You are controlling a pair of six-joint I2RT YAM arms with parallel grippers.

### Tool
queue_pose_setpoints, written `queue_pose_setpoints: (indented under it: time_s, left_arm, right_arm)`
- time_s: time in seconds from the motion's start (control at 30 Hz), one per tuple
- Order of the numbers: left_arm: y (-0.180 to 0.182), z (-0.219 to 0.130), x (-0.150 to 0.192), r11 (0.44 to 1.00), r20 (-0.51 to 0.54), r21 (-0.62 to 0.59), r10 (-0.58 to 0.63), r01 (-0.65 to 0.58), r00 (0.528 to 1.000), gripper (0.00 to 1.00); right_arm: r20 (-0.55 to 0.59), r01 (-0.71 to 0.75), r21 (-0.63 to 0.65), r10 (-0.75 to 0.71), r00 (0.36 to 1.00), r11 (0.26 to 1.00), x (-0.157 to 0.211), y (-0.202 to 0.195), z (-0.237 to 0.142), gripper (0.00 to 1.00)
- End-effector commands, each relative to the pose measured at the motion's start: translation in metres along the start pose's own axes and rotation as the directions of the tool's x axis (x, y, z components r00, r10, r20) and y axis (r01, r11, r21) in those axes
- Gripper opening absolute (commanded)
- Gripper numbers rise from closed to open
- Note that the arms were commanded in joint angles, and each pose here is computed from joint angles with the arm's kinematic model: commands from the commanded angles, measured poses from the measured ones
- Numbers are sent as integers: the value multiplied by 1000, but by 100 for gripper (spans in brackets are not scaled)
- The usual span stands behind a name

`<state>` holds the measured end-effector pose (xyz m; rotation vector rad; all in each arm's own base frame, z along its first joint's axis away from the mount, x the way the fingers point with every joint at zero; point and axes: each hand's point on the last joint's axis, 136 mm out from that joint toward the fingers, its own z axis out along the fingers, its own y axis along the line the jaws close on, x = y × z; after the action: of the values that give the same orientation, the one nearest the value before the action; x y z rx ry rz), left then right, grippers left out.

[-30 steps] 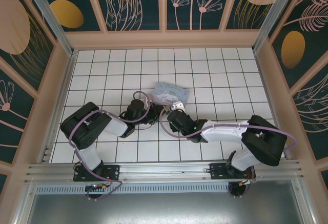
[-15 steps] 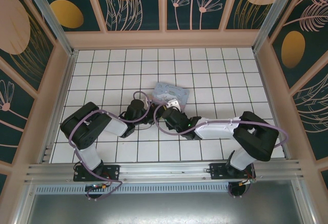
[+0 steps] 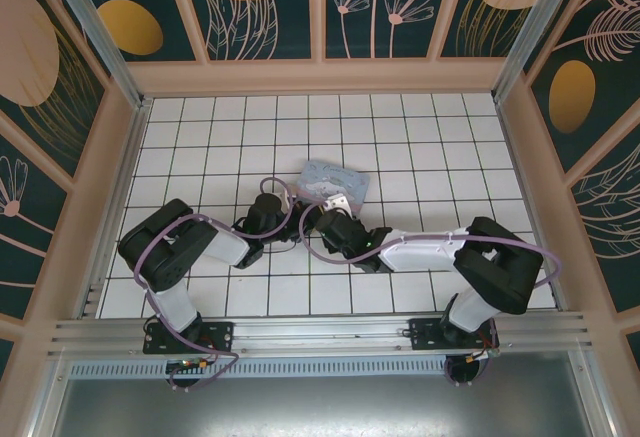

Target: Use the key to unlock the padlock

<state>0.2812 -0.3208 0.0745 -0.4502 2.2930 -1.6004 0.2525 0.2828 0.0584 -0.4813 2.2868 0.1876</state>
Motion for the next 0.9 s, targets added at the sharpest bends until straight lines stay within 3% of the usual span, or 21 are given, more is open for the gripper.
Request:
queue_pose_setpoints:
  time_s: [0.0,0.13,0.3,0.37,0.57,0.67,0.7,0.77,0.87]
  left_arm:
    - [-25,1,0,997,-11,69,46,-45,999,0]
    - [-27,0,1,996,-13,74,49,-48,999,0]
    - [-24,-1,3,996,-19,71,46,-45,999,0]
    - [-23,-1,3,996,-19,70,47,-46,999,0]
    - [-19,-3,4,997,-18,63,48,-47,999,0]
    - [-17,-3,4,997,-17,57,50,-48,999,0]
    - [-16,-2,4,997,-16,56,50,-49,999,0]
    - [-13,-2,3,998,-15,49,50,-49,999,0]
    - [-9,-1,4,998,-17,39,57,-56,998,0]
  right_arm:
    - [-13,19,80,-18,1000,997,2,-16,9,21]
    - [-17,5,89,-4,1000,996,4,-19,13,17]
    - [8,-65,21,65,998,998,-10,-15,9,4]
    - [15,-115,-60,116,993,992,-18,-9,5,0]
    - [1,-244,-342,260,966,908,-32,16,-14,0]
    - [-3,-284,-391,308,951,875,-33,18,-23,0]
    - [-2,-297,-393,323,947,870,-33,16,-24,6]
    - [-13,-325,-394,349,937,860,-27,13,-27,33]
    - [-7,-371,-399,402,916,839,-21,5,-34,42]
